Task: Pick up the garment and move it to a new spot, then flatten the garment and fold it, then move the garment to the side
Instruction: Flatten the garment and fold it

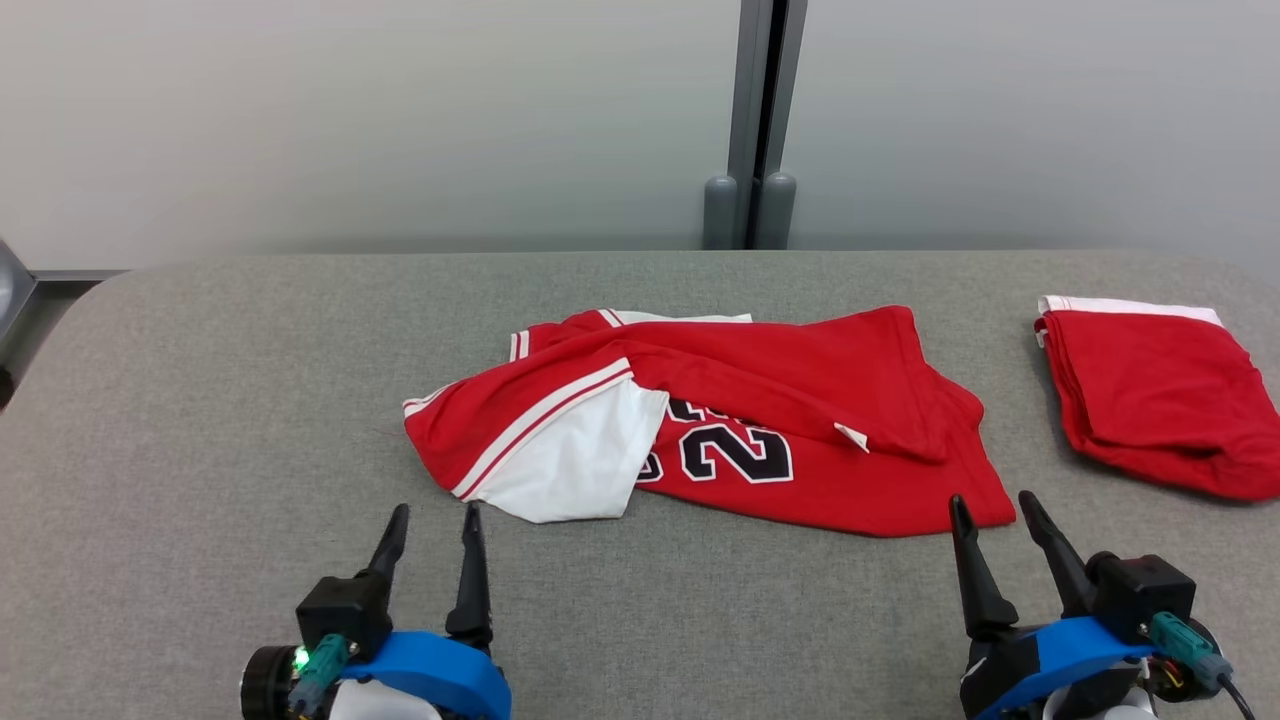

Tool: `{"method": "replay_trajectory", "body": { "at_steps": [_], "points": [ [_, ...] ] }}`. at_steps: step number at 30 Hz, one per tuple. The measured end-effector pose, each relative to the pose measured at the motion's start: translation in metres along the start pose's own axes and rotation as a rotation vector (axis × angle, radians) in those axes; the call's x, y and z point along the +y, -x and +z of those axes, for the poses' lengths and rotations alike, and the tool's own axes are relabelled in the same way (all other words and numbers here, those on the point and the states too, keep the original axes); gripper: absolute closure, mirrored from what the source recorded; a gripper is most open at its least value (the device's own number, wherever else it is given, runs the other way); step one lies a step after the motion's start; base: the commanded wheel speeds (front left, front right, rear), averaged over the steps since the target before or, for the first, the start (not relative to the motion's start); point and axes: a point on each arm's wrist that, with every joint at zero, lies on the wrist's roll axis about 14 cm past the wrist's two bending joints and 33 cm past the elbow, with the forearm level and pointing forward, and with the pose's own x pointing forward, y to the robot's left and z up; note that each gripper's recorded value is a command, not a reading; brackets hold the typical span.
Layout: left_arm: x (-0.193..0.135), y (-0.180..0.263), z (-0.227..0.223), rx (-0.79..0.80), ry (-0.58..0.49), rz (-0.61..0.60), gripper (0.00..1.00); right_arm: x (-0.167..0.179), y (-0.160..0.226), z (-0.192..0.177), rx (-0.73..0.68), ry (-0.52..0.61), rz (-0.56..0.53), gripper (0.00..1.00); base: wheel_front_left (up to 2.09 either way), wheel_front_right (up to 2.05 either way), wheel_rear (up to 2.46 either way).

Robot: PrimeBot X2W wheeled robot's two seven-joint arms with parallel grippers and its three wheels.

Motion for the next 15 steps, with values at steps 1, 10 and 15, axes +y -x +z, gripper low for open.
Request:
{"method": "replay_trajectory", "body": {
  "at_steps": [1,10,15],
  "points": [
    [-0.004,-0.001,-0.004,0.011,-0.006,-0.018,0.0,-0.001,0.0,-0.001,0.003,0.0,-0.001,0.0,0.0,0.0,0.0],
    [-0.062,-0.026,-0.036,0.153,-0.106,-0.242,0.0,-0.01,-0.009,-0.01,0.028,0.001,-0.025,0.0,0.0,0.0,0.0],
    [-0.079,-0.044,-0.064,0.253,-0.155,-0.298,0.0,-0.017,-0.014,-0.016,0.047,0.004,-0.042,0.0,0.0,0.0,0.0]
  ]
}}
